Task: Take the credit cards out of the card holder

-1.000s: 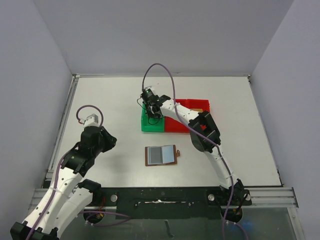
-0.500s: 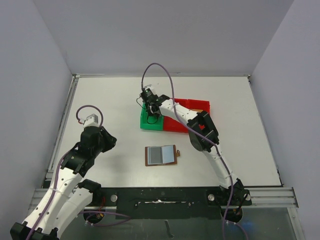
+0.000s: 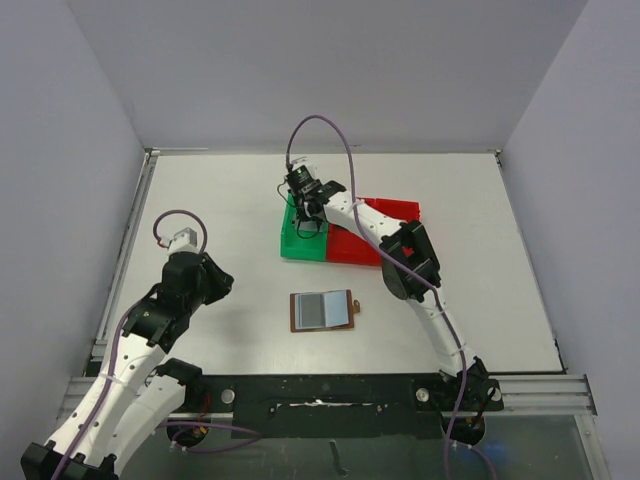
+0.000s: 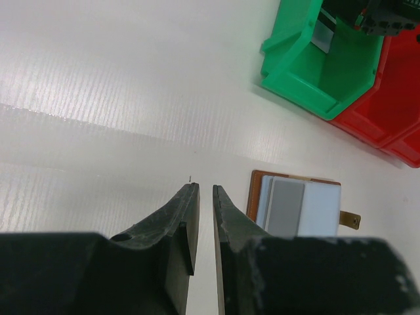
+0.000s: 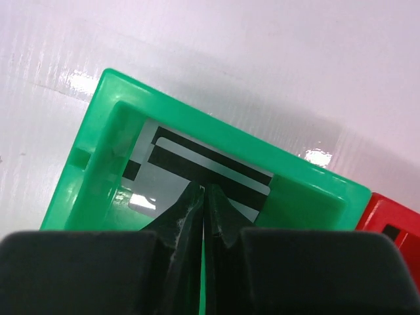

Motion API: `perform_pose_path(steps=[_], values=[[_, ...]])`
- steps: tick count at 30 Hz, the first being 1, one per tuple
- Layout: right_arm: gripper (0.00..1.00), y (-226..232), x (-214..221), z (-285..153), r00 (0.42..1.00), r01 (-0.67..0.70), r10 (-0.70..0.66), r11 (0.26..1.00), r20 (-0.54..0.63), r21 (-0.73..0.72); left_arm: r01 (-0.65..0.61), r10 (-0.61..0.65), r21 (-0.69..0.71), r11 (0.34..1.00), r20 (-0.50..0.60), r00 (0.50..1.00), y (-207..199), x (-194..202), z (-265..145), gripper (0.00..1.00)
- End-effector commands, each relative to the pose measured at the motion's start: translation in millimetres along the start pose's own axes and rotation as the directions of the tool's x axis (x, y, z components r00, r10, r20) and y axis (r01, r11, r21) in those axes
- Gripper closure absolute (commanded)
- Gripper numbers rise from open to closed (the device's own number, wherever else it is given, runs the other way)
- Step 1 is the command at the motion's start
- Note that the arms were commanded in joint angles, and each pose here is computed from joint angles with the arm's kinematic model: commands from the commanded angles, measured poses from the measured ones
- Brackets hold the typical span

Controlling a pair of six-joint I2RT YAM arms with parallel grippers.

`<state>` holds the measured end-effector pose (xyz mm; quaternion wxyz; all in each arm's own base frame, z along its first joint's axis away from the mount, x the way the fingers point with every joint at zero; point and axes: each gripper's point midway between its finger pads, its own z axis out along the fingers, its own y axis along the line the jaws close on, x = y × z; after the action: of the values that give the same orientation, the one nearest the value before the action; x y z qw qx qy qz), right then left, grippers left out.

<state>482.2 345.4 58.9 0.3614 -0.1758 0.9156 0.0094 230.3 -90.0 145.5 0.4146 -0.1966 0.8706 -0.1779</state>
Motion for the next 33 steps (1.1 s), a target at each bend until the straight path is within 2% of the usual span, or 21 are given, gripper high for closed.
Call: perform_pose_path(steps=[1,7,12,26,33], values=[[0.98,23,-20,-24,0.998,-0.032,0.038,0.994,0.058,-0.104,-0.004,0.001,0.049,0.999,0.056,0.998,-13,-18,-3,0.86],[0.98,42,-8,-26,0.999,-0.031,0.036,0.994,0.037,-0.107,-0.004,0.001,0.049,0.999,0.058,0.998,-13,-18,-4,0.86],[1.00,33,-2,-21,0.998,-0.042,0.043,0.999,0.051,-0.023,-0.004,0.001,0.051,0.999,0.061,0.998,-14,-19,-4,0.86],[1.00,14,22,3,0.998,-0.067,0.068,0.998,-0.009,0.021,-0.006,0.003,0.053,0.999,0.059,0.998,-14,-19,-4,0.86],[1.00,-4,11,6,0.999,-0.051,0.049,0.995,0.024,0.091,-0.009,0.006,0.054,0.998,0.053,0.999,-15,-18,-3,0.86]])
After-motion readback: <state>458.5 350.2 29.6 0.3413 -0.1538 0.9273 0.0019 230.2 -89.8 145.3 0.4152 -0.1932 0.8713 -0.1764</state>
